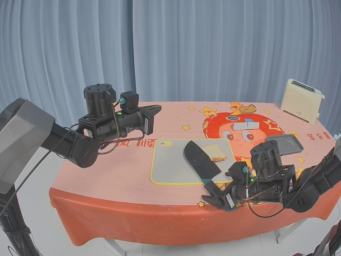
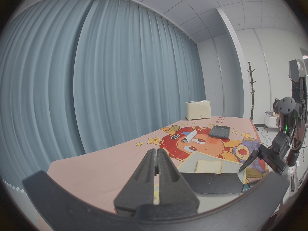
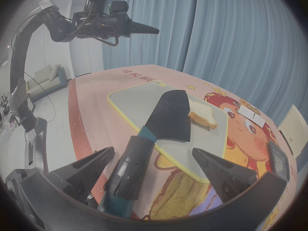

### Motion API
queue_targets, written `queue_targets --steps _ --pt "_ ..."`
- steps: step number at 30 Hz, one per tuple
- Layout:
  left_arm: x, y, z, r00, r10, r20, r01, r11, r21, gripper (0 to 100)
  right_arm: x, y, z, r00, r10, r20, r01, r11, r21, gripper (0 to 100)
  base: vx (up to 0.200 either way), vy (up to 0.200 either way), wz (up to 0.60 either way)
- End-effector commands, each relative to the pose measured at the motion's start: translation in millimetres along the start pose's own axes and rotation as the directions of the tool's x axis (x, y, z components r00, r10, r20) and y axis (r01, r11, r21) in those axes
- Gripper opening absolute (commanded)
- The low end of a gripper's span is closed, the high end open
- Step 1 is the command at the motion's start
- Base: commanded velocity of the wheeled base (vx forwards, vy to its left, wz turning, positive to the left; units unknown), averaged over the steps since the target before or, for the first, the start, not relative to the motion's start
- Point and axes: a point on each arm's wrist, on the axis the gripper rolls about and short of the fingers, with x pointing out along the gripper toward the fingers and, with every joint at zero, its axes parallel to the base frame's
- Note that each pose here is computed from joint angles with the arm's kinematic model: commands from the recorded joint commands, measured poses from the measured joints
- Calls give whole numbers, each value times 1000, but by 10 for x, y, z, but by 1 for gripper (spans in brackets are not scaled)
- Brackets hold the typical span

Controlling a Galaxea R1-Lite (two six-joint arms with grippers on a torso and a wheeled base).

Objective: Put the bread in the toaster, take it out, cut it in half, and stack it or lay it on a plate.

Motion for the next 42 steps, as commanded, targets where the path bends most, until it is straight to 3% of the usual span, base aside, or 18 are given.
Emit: queue_targets --steps 1,9,14,17,20,24,40,42 --pt "-80 -3 79 1000 5 12 -5 1000 3 0 42 3 -34 1000 2 -18 -2 1000 -1 0 0 0 0" --pt "-126 37 113 1000 17 20 -17 1000 7 0 42 31 -26 1000 15 -15 -15 1000 -5 0 0 0 0" --pt "-196 33 239 999 20 49 -21 1000 15 0 0 21 55 1000 18 23 -18 1000 -2 0 0 0 0" --pt "-281 104 334 997 45 70 -47 999 21 0 -37 13 117 999 15 51 -15 1000 0 0 0 0 0" --pt "-392 154 416 994 66 85 -69 997 25 0 -48 10 170 997 13 70 -16 999 45 0 0 0 0" --pt "-550 100 386 996 70 59 -71 997 18 0 -110 25 264 994 15 111 -27 994 107 0 0 0 0" --pt "-951 -75 318 998 68 9 -68 998 14 0 -270 -82 417 982 -18 187 -8 991 136 0 0 0 0" --pt "-982 -92 240 998 66 -19 -66 998 8 0 -270 -92 420 982 -19 189 -7 990 138 0 0 0 0"
